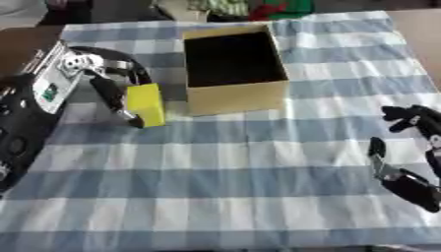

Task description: Pick up objects on the table and place them in the box.

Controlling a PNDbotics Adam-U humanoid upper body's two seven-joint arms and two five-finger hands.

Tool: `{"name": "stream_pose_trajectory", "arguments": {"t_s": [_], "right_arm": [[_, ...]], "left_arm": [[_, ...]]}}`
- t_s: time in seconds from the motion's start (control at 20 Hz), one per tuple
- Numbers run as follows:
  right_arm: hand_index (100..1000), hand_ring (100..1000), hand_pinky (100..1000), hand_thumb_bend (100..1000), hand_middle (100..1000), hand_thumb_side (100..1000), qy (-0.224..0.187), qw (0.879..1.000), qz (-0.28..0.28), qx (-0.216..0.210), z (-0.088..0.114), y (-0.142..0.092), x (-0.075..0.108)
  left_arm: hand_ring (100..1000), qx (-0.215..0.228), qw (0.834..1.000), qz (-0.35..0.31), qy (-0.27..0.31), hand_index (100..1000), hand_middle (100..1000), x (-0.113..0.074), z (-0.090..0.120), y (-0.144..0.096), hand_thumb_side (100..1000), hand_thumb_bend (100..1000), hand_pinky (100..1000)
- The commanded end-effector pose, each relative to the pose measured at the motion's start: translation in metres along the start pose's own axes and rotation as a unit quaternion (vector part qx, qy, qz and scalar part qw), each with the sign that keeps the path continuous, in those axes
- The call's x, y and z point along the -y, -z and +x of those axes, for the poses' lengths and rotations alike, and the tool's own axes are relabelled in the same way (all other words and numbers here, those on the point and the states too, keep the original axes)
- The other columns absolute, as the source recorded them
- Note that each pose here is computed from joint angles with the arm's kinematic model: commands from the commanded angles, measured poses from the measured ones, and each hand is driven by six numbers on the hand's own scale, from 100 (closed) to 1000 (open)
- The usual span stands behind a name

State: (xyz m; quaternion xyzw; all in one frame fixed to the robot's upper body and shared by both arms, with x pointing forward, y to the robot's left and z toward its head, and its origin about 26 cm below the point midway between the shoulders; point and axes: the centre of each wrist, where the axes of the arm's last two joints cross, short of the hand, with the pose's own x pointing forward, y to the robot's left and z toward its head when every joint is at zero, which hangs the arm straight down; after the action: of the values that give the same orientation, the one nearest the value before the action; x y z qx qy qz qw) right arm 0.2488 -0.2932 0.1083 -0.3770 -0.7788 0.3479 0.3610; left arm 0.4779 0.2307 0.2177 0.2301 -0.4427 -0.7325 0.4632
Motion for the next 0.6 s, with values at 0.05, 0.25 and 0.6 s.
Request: {"name": "stream_pose_trajectory", "arguments": {"t_s": [0.05,0.25,0.6], "right_arm": [[836,597,894,100,654,305,0.0,1.0,-0.007,0.008,0.0021,0.0047,0.0056],[837,596,896,100,654,305,0.002,1.0,-0.007,0.006,0.003,0.0056,0.0049],[838,595,898,100,653,301,0.003,1.0,-0.006,0.004,0.0039,0.0057,0.0039]], "left_arm": [[839,-0.01,1.0,0.022,0.008,825,736,-0.0091,0.0007,-0.0044,389,723,931],[837,-0.016,0.999,0.029,0.01,791,720,-0.0093,0.0041,-0.0006,401,702,928],[797,-0.023,0.999,0.036,0.012,661,633,-0.0075,0.0064,0.0026,277,565,909]]}}
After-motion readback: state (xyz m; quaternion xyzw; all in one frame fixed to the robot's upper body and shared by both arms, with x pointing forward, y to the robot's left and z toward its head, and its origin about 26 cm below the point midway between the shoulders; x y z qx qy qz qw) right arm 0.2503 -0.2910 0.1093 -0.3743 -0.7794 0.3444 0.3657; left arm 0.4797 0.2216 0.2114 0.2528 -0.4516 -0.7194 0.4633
